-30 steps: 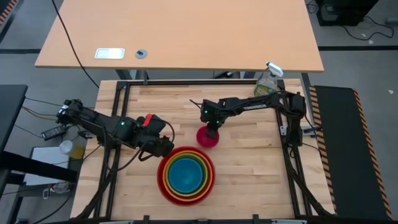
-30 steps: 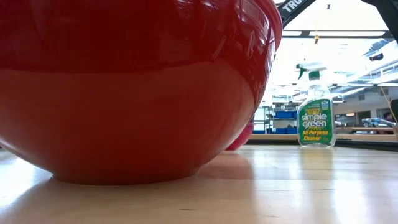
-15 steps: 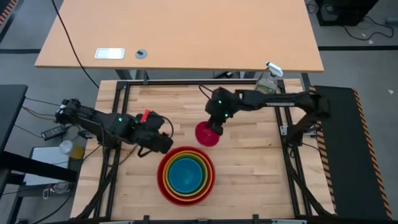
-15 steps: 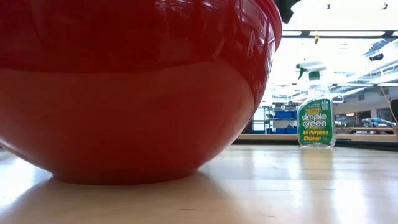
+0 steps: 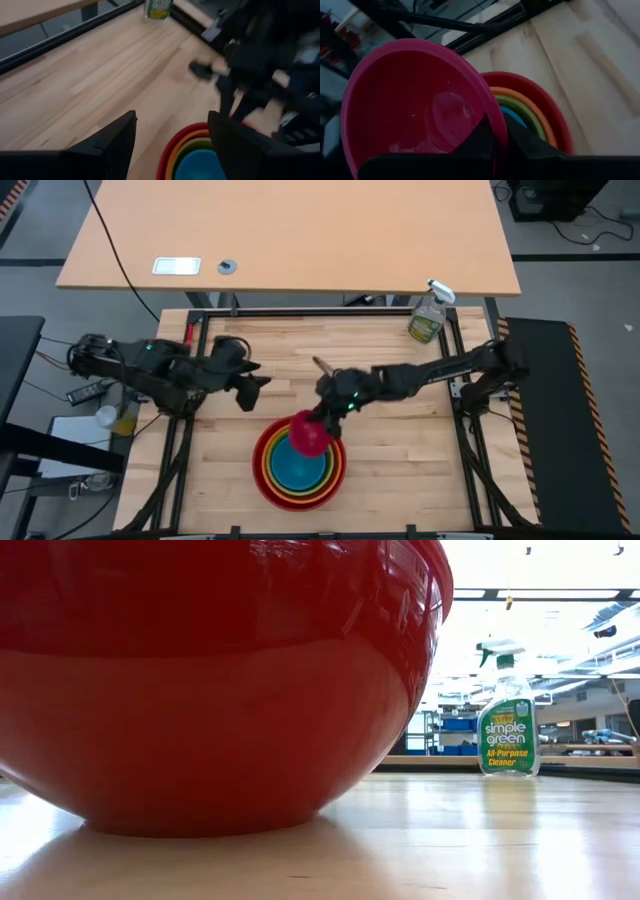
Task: Nest bowls inside each other
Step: Stack the light pink bowl on the blue bowl
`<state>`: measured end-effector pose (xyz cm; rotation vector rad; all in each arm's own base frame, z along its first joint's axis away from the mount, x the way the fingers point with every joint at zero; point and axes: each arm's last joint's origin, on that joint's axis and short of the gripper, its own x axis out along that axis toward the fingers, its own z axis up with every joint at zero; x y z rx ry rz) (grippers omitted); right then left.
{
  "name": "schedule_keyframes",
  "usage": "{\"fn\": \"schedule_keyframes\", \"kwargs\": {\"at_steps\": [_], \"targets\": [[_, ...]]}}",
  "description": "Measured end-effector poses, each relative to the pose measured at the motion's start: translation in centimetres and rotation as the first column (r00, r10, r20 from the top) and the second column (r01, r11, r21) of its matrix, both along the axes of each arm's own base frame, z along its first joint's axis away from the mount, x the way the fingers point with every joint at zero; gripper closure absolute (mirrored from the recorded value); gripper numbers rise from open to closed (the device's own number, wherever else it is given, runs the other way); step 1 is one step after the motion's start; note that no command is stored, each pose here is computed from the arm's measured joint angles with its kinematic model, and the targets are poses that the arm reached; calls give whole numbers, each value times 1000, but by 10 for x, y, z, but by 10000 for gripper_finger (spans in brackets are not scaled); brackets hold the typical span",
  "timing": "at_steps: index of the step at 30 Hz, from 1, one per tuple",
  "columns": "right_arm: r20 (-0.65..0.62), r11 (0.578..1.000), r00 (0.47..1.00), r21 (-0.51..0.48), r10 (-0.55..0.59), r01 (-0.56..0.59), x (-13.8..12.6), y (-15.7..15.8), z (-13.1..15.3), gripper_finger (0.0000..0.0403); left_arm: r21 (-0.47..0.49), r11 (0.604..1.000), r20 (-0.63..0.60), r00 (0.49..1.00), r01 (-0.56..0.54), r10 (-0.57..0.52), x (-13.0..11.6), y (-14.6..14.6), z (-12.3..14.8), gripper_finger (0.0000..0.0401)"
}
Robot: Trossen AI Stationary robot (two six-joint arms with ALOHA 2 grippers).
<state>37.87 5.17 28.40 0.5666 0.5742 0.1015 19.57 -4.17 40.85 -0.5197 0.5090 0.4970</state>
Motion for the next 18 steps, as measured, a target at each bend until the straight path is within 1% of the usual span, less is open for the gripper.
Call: {"fn": "schedule_keyframes", "kwargs": {"at_steps": [3, 5, 10, 12, 15, 18], "targets": [[-10, 1000, 1000, 7, -13, 13, 16, 21, -4, 375, -13, 1000, 51, 999, 1, -1, -6, 2, 7, 152], [-36, 1000, 999, -12, -15, 15, 27, 34, -4, 375, -17, 1000, 70, 998, 3, -2, -8, 2, 9, 152], [-190, 989, 978, -138, -88, 62, 48, 55, -12, 375, -8, 1000, 71, 997, 18, -18, -8, 2, 10, 152], [-244, 980, 963, -186, -114, 69, 56, 60, -19, 375, -4, 1000, 67, 997, 23, -23, -8, 2, 10, 152], [-319, 967, 939, -251, -131, 49, 63, 67, -38, 375, 10, 999, 64, 997, 32, -32, -8, 2, 10, 152], [-376, 959, 916, -282, -142, 33, 68, 70, -62, 375, 22, 999, 64, 998, 27, -28, -8, 2, 10, 152]]}}
